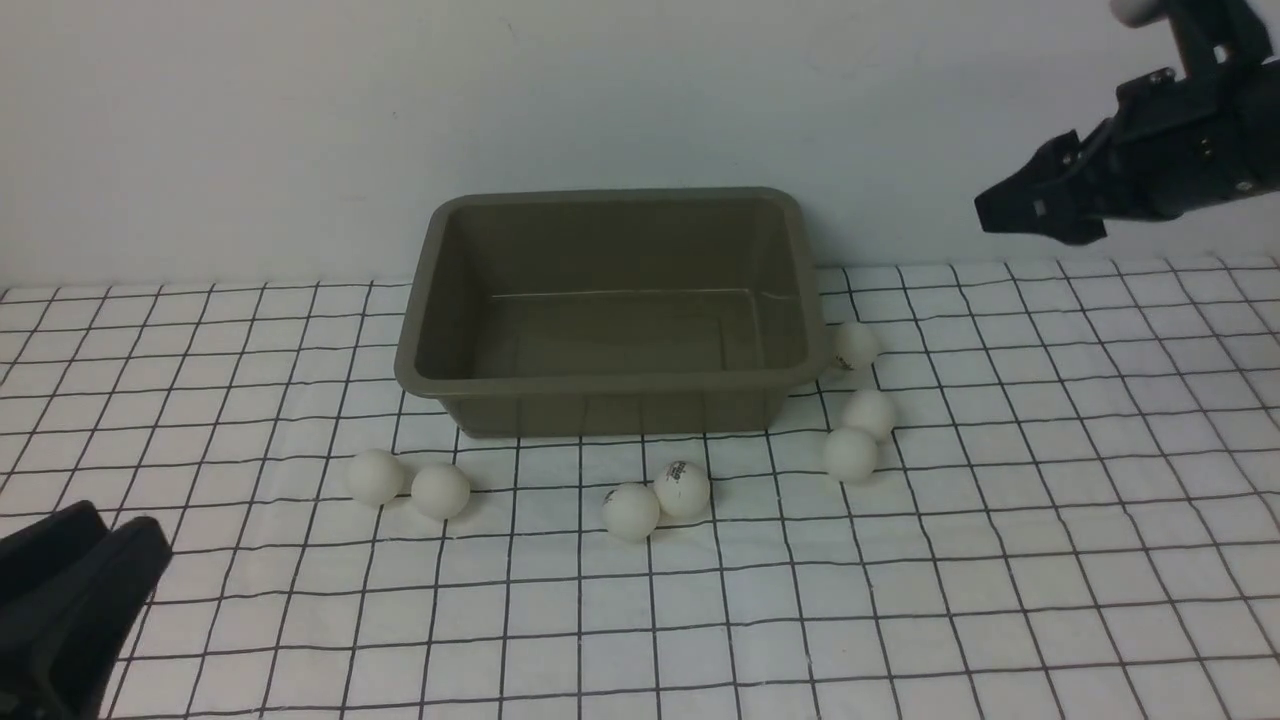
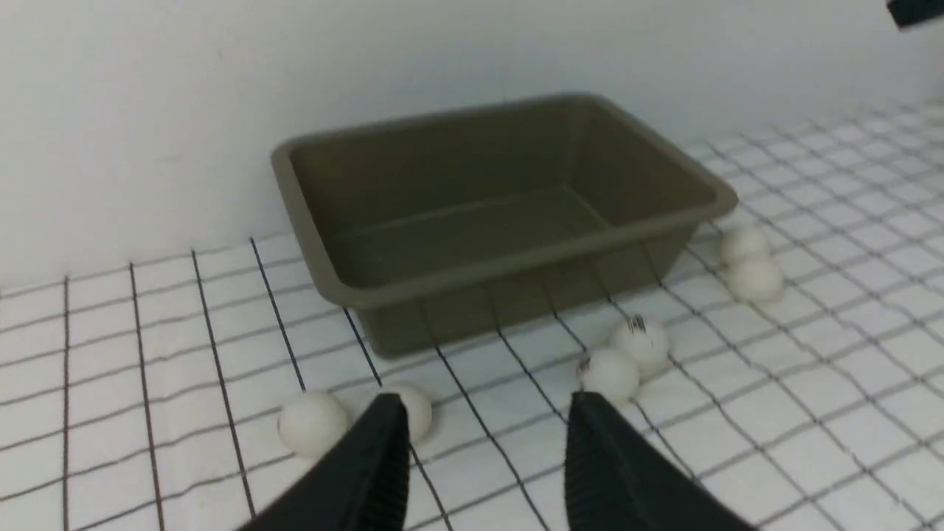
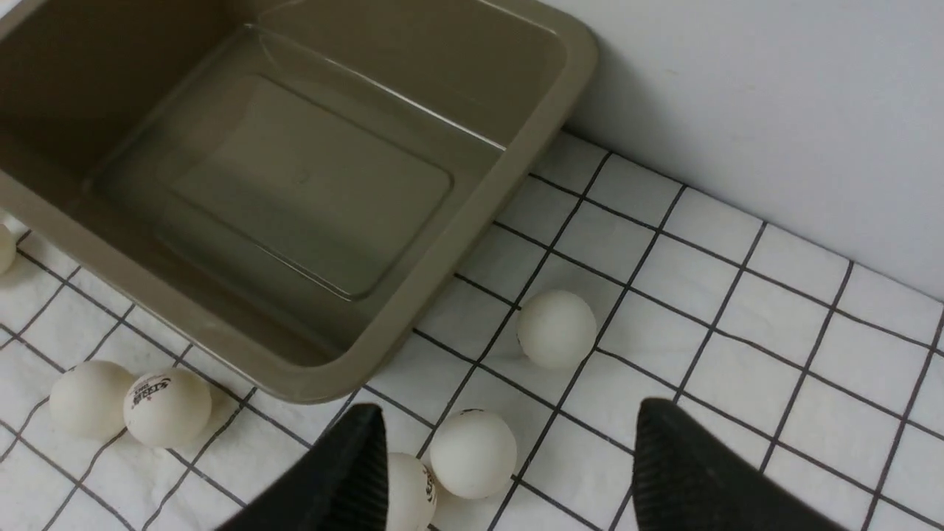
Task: Put the table tennis balls into the box on the white checkered tablecloth.
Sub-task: 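Reach for and grasp a ping pong ball on the table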
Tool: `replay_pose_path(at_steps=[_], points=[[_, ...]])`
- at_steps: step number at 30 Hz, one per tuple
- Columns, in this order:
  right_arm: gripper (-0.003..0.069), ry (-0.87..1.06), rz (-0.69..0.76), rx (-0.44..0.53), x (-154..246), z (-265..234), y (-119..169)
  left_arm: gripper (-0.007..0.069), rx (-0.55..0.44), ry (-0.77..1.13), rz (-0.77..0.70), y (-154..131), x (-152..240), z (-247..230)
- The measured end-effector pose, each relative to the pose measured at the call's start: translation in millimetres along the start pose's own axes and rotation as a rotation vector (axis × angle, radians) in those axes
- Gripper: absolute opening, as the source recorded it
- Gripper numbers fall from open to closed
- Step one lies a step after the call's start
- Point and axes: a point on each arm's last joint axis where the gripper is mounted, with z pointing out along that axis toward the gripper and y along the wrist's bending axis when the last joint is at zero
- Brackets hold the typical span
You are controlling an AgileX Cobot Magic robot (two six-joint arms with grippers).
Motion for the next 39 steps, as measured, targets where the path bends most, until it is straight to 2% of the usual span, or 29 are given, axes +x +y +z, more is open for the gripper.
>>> replay_pose_path(at_steps=[6,9,16,25,32,39], points=[[0.041,0.049,-0.033,-0.03,0.7,31.1,3.4,0.0474,0.029,0.096,0.056,2.2,-9.4,8.5],[0.041,0.066,-0.032,-0.027,-2.4,49.8,-4.8,0.05,0.03,0.1,0.058,2.4,-9.4,8.9],[0.041,0.121,0.005,-0.011,-4.8,103.9,-34.0,0.0501,0.038,0.109,0.061,1.7,-8.5,8.8],[0.041,0.217,0.073,-0.086,8.3,155.3,-50.1,0.0503,0.038,0.109,0.061,1.7,-8.5,8.8],[0.041,0.301,0.077,-0.15,29.7,187.4,-44.3,0.0503,0.038,0.111,0.06,1.7,-8.5,9.0],[0.041,0.331,0.002,-0.14,37.6,212.1,-26.1,0.0503,0.038,0.111,0.06,1.8,-8.4,9.1]])
